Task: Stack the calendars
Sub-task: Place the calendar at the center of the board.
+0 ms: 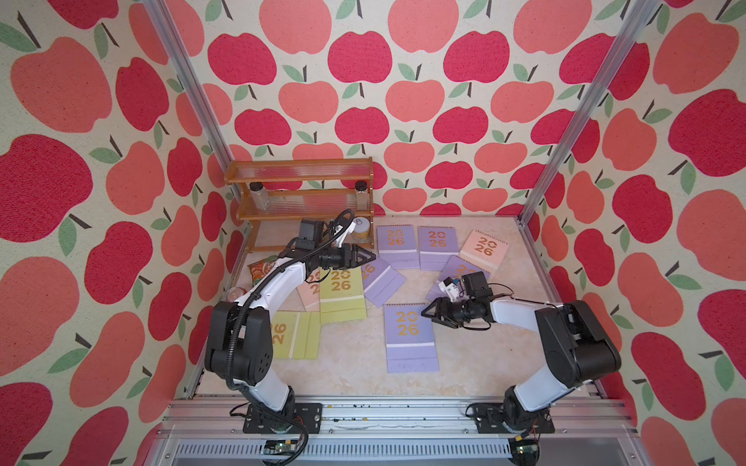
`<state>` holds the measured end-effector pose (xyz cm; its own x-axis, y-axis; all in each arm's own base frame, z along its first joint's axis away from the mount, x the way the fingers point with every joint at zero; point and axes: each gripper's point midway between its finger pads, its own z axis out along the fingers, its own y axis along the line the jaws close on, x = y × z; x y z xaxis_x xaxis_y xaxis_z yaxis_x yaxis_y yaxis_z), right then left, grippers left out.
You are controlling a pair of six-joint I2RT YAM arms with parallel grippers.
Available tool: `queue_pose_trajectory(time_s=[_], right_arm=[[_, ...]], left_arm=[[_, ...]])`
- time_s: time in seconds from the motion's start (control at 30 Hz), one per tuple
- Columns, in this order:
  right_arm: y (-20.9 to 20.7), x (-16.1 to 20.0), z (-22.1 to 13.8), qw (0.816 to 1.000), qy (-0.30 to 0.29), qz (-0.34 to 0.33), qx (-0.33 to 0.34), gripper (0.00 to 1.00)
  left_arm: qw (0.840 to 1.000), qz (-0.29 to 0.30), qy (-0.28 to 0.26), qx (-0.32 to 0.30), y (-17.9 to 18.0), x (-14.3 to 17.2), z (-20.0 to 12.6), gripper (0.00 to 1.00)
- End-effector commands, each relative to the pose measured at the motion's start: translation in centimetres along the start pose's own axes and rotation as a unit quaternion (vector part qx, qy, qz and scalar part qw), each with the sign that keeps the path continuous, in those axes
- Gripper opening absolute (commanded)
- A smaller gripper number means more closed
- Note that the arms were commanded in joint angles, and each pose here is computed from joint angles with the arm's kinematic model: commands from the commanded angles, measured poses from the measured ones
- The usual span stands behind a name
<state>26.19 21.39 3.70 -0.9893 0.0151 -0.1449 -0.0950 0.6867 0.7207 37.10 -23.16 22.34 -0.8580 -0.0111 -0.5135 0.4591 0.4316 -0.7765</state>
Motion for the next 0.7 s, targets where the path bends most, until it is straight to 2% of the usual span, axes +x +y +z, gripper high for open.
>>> queue_pose_trajectory(time_s=[0.0, 0.07, 0.17, 0.23, 0.37, 0.53, 0.67], right_arm=[[-4.7, 1.5, -1.5, 0.990, 0.009, 0.028, 0.136, 0.69], [-4.7, 0.8, -3.1, 0.985, -0.010, 0.019, 0.169, 0.76], [-4.5, -0.7, -6.2, 0.976, -0.041, 0.009, 0.212, 0.92], [-4.3, -1.9, -8.3, 0.973, -0.061, 0.011, 0.224, 0.97], [-4.9, -4.4, -12.8, 0.967, -0.109, 0.029, 0.227, 0.99], [-6.8, -6.4, -17.2, 0.962, -0.169, 0.067, 0.206, 0.99], [-8.7, -7.3, -19.2, 0.954, -0.198, 0.092, 0.204, 0.98]], left_arm=[[1.000, 0.004, 0.007, -0.008, 0.1, 0.2, 0.3, 0.55], [1.000, 0.005, 0.013, -0.018, 0.2, 0.3, 0.5, 0.56], [0.999, 0.018, 0.030, -0.029, -0.2, 0.4, 1.6, 0.67], [0.998, 0.029, 0.042, -0.028, -0.8, 0.4, 3.0, 0.74], [0.996, 0.047, 0.078, -0.025, -1.8, 0.3, 7.6, 0.88], [0.989, 0.075, 0.125, -0.030, -2.1, 1.0, 14.9, 0.90], [0.983, 0.085, 0.155, -0.049, -0.5, 1.8, 19.9, 0.90]])
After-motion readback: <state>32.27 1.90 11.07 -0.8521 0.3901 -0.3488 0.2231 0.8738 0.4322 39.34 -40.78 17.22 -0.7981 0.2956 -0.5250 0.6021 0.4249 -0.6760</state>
